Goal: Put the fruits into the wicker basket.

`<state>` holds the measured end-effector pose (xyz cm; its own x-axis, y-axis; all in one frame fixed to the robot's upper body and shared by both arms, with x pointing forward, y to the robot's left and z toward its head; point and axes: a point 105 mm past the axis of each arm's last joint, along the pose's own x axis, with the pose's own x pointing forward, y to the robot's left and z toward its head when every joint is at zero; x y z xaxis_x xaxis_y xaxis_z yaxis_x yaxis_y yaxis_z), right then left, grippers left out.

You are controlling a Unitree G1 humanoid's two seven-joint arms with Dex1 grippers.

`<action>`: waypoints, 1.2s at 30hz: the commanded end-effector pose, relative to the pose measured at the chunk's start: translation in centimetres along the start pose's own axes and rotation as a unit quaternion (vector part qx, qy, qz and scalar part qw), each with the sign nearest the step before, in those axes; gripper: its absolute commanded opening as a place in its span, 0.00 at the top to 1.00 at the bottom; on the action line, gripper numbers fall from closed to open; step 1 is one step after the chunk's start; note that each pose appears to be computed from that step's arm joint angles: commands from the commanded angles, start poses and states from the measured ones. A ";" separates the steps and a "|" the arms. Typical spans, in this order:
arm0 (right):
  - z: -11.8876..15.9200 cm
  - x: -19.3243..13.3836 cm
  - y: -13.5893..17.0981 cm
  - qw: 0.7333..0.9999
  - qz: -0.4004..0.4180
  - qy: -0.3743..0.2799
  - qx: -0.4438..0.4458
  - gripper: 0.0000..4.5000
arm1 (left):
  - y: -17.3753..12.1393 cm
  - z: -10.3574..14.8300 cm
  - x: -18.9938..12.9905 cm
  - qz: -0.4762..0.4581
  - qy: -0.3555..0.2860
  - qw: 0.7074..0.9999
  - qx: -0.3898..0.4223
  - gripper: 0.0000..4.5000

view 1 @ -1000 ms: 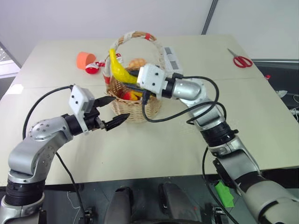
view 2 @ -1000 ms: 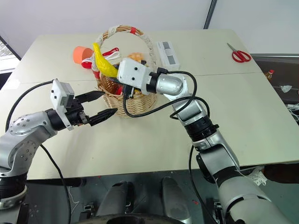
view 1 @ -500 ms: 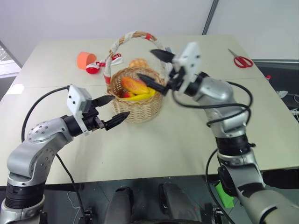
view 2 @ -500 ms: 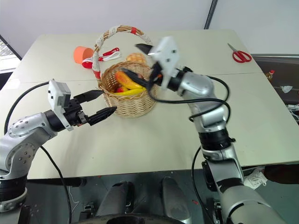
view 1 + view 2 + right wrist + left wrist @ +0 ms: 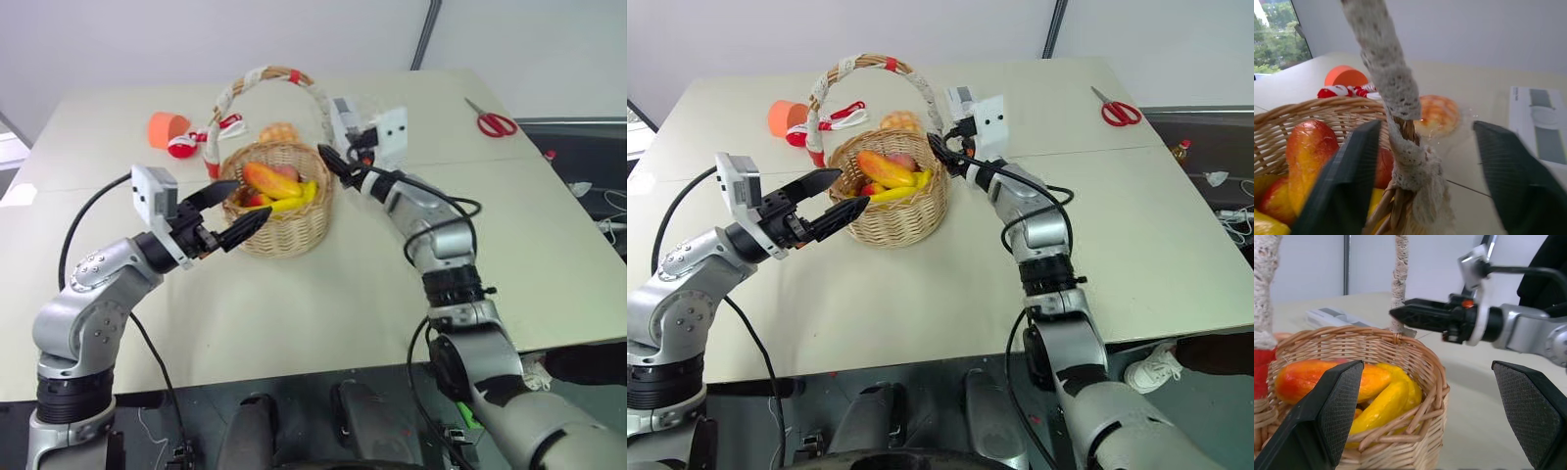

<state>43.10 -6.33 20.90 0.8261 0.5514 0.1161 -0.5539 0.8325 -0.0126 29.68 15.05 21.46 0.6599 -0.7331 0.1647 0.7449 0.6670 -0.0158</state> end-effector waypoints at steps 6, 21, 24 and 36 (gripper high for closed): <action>2.8 -0.1 -0.1 0.997 0.015 -0.068 -0.013 0.97 | -0.5 0.4 -0.3 0.009 -0.017 1.000 0.014 0.00; 7.0 -15.4 -14.9 0.935 -0.323 -0.091 -0.114 0.97 | -1.6 -0.3 2.6 -0.045 -0.018 0.999 0.000 0.00; 6.6 -17.6 -17.1 0.916 -0.376 -0.085 -0.112 0.97 | -1.9 -0.6 3.7 -0.063 -0.015 0.998 0.004 0.00; 6.1 -20.4 -17.8 0.903 -0.401 -0.090 -0.127 0.20 | -0.5 -0.9 4.0 -0.044 -0.015 0.999 0.017 0.00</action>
<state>36.88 -32.07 22.13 0.9405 -0.2298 0.2504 0.2525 0.9656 -0.0622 32.14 10.81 20.20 0.5769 -0.8001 0.1646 0.8121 0.5834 -0.0108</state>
